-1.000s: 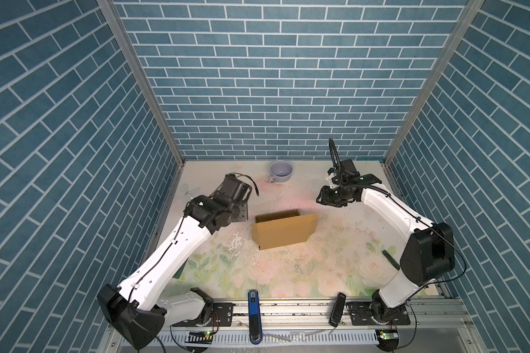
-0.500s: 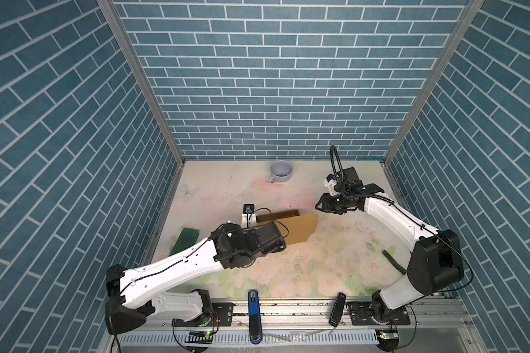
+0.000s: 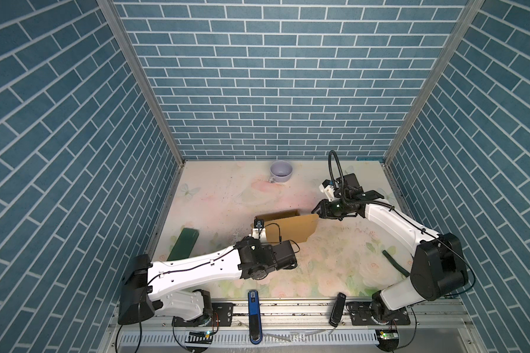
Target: Fold the paper box
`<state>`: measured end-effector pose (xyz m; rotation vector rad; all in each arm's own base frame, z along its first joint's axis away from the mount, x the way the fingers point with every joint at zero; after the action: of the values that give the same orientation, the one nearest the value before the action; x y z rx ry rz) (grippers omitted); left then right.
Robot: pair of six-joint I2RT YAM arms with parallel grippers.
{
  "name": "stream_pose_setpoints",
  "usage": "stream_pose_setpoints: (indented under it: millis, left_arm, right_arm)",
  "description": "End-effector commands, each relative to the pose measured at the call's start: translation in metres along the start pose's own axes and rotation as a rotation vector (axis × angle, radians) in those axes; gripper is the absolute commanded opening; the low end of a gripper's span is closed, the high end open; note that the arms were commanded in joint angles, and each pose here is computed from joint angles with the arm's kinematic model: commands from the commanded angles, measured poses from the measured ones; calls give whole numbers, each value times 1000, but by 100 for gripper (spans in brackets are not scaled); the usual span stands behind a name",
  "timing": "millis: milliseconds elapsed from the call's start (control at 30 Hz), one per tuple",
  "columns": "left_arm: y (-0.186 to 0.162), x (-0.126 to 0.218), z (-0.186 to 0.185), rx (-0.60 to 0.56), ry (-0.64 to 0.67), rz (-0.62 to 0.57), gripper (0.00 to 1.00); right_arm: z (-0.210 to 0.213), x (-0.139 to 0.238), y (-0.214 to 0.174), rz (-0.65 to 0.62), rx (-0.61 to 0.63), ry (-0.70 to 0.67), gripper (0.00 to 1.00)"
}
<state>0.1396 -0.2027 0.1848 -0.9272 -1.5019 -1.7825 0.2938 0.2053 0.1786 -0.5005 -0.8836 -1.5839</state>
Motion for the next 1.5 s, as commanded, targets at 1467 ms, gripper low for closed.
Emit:
stream_pose_setpoints:
  millis: [1467]
  left_arm:
    - [73, -64, 35, 135, -93, -129, 34]
  right_arm:
    - [105, -28, -92, 70, 331, 328, 30]
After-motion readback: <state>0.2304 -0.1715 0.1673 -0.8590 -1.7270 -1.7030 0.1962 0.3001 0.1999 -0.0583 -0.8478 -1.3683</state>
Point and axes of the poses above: each gripper's point midway between its finger pads, its own x axis back along the fingers, its own z axis along the line the jaws close on, y = z × x, the point moved 4 cm from there along x, back along the fingers, and after that the axes turned 11 degrees about -x, right-handed, at the moved point
